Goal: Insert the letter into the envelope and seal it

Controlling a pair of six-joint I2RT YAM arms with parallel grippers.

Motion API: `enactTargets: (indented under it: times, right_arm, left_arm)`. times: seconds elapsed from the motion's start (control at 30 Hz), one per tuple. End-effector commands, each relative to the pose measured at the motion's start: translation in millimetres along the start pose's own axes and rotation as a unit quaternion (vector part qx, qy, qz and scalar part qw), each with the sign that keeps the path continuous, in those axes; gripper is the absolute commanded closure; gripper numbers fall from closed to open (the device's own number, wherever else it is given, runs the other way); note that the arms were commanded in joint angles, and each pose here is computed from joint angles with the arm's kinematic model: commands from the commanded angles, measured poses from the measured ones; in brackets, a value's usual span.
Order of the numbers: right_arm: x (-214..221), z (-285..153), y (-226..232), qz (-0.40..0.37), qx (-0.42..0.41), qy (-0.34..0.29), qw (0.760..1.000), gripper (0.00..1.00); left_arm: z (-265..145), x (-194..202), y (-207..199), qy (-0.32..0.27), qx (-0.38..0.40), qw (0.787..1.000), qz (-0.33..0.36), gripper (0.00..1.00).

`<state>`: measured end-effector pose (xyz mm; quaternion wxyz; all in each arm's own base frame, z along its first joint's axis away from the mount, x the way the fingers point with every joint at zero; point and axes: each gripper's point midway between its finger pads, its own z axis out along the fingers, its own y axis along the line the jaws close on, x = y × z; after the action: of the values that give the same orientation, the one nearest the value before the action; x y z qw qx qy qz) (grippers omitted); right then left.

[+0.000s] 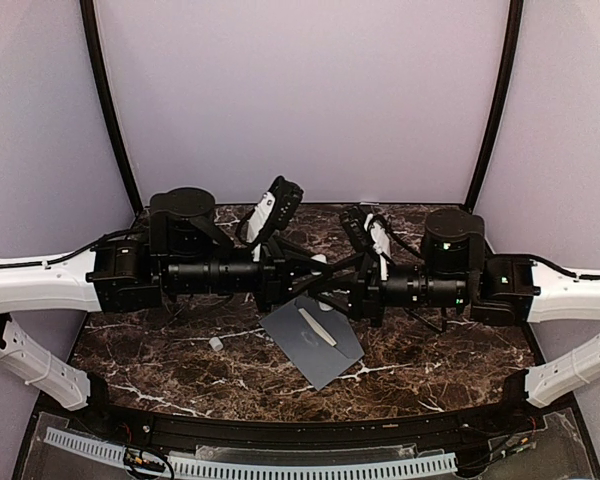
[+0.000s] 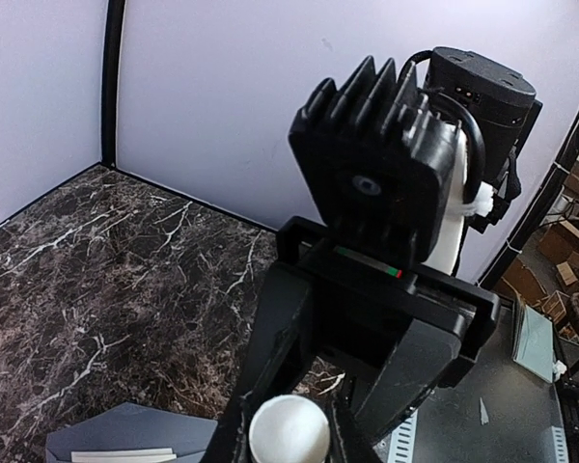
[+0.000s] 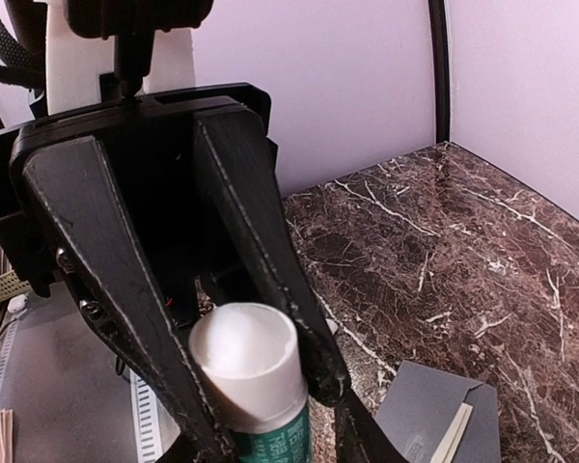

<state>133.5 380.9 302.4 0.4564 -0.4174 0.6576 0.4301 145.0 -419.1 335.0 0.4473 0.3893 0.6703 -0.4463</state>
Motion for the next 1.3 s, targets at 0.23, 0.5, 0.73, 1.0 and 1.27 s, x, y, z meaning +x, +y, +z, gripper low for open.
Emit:
enactTargets:
  times: [0.23,0.5,0.73,1.0,1.27]
  right_arm:
    - [-18.7,-2.8,-2.6,0.014,0.006,-0.031,0.999,0.98]
    - [-18.3,-5.4,-3.0,0.024,0.003,-0.049,0.998,1.0]
    - [-27.6,-16.0,6.0,0.018,-0.02,-0.08,0.996,1.0]
    - [-58.9,-37.2,38.9,-0.004,-0.105,-0.143,0.984,1.0]
    - [-78.1,-56.9,85.1,-0.022,-0.242,-0.19,0.951,1.0]
  left_arm:
    - [-4.4,-15.6,-8.2,-0.017,0.006,1.0,0.019,1.0]
    - [-14.9,-24.0,-16.4,-0.035,0.024,0.999,0.017,0.52]
    - [-37.6,-24.9,-23.5,-0.071,0.045,0.996,0.03,0.14]
    - [-61.4,7.7,-48.9,-0.089,0.138,0.985,0.056,0.2]
    - [-63.1,18.1,-73.1,-0.1,0.221,0.967,0.077,0.29]
